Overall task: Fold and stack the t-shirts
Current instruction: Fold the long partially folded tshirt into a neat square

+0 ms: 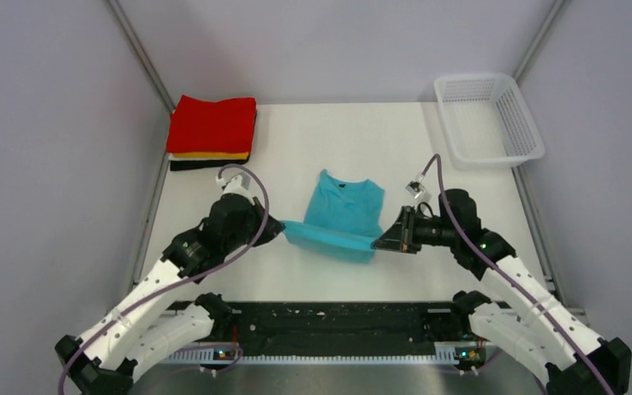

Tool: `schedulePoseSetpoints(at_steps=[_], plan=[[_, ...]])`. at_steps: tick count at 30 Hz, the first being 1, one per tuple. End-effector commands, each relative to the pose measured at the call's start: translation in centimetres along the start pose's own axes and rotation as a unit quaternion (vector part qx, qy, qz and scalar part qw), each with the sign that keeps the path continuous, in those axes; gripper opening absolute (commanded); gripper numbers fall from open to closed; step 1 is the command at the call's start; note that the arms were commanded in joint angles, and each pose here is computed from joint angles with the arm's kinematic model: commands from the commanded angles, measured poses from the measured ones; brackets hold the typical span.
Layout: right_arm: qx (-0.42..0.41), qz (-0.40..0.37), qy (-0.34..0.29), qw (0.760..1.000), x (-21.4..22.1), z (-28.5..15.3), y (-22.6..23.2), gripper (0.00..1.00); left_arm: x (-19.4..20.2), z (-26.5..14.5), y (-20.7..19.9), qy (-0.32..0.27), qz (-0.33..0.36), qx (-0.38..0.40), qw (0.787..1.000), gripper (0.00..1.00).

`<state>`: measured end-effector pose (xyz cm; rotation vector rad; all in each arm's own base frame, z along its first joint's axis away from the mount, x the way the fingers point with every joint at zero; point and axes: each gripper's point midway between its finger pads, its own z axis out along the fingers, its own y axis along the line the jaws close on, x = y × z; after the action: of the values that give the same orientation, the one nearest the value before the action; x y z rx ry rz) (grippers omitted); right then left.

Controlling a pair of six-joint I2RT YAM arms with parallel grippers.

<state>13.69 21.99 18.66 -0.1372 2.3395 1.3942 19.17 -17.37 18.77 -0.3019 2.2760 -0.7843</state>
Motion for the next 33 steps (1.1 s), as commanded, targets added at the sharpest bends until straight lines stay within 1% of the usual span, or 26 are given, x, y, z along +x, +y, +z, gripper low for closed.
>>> schedulePoseSetpoints(at_steps=[1, 4, 6, 9, 16, 18, 21, 27, 33], plan=[[-0.012, -0.005, -0.063, 0.998, -5.0, 0.8, 0.2, 0.00, -6.0, 0.8, -0.5, -0.090, 0.027, -0.066, 0.993, 0.00], [-0.022, 0.014, -0.090, 0.996, -7.9, 1.2, -0.8, 0.00, -8.4, 2.6, -2.3, -0.098, 0.043, -0.067, 0.992, 0.00], [-0.010, 0.020, -0.107, 0.994, -9.4, 1.3, -1.7, 0.00, -10.1, 3.6, -3.8, -0.101, 0.053, -0.062, 0.992, 0.00], [0.000, 0.025, -0.120, 0.992, -11.1, 1.3, -3.1, 0.00, -11.9, 5.5, -4.3, -0.098, 0.064, -0.076, 0.990, 0.00], [0.003, 0.071, -0.118, 0.990, -13.5, 2.4, -7.2, 0.00, -15.6, 10.2, -4.6, -0.088, 0.075, -0.091, 0.989, 0.00], [0.009, 0.087, -0.118, 0.989, -13.9, 2.7, -8.6, 0.00, -16.1, 11.7, -4.5, -0.079, 0.079, -0.096, 0.989, 0.00], [0.018, 0.102, -0.122, 0.987, -14.6, 3.0, -10.3, 0.00, -16.4, 15.1, -4.1, -0.055, 0.087, -0.103, 0.989, 0.00], [0.039, 0.134, -0.129, 0.982, -16.1, 3.5, -14.2, 0.00, -16.4, 21.8, -3.8, 0.007, 0.103, -0.105, 0.989, 0.00], [0.050, 0.152, -0.119, 0.980, -17.9, 5.3, -17.4, 0.00, -15.3, 27.1, -1.1, 0.052, 0.096, -0.134, 0.985, 0.01]])
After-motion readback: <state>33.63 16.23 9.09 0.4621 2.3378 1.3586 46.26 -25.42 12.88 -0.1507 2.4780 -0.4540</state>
